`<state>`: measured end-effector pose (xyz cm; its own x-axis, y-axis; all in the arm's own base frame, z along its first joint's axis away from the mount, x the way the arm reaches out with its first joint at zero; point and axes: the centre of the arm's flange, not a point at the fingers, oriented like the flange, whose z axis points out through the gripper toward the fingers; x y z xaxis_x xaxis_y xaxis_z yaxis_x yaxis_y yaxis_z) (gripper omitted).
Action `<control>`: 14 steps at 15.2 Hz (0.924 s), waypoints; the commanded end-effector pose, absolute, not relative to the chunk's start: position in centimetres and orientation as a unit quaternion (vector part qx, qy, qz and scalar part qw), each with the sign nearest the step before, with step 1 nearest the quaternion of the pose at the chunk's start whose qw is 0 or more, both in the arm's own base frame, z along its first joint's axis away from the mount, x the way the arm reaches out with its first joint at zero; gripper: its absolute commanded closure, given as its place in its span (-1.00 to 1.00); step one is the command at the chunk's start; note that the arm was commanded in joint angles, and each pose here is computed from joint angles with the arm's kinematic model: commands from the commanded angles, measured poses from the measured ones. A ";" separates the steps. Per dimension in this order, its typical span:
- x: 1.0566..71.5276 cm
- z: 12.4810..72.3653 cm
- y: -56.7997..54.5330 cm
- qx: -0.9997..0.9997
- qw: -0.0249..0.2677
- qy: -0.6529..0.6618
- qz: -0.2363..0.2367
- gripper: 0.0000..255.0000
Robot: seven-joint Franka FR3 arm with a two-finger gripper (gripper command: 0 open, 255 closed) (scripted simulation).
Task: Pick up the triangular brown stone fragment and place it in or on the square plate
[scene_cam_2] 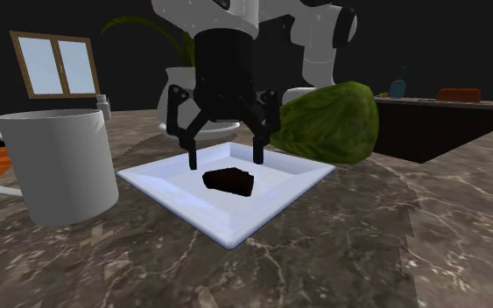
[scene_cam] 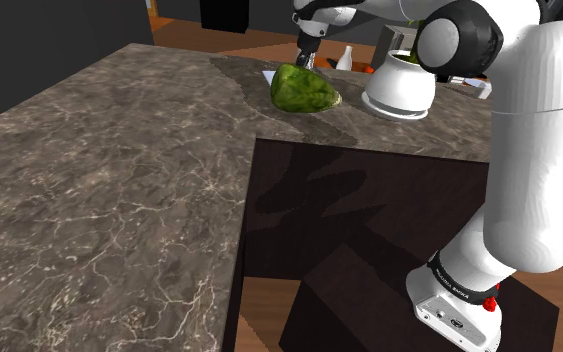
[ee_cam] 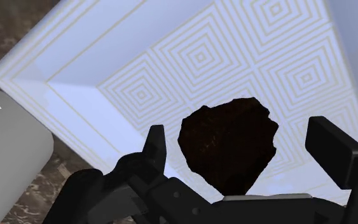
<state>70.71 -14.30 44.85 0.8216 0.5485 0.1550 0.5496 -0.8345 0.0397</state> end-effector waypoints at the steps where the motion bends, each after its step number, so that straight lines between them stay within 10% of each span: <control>1: 70.7 44.7 -14.3 -0.955 0.004 -0.288 -0.078 -1.00; 14: 70.4 50.1 -14.3 -0.955 0.004 -0.288 -0.078 -1.00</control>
<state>70.36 -14.28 50.08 0.8223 0.5483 0.1523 0.5497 -0.8345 0.0366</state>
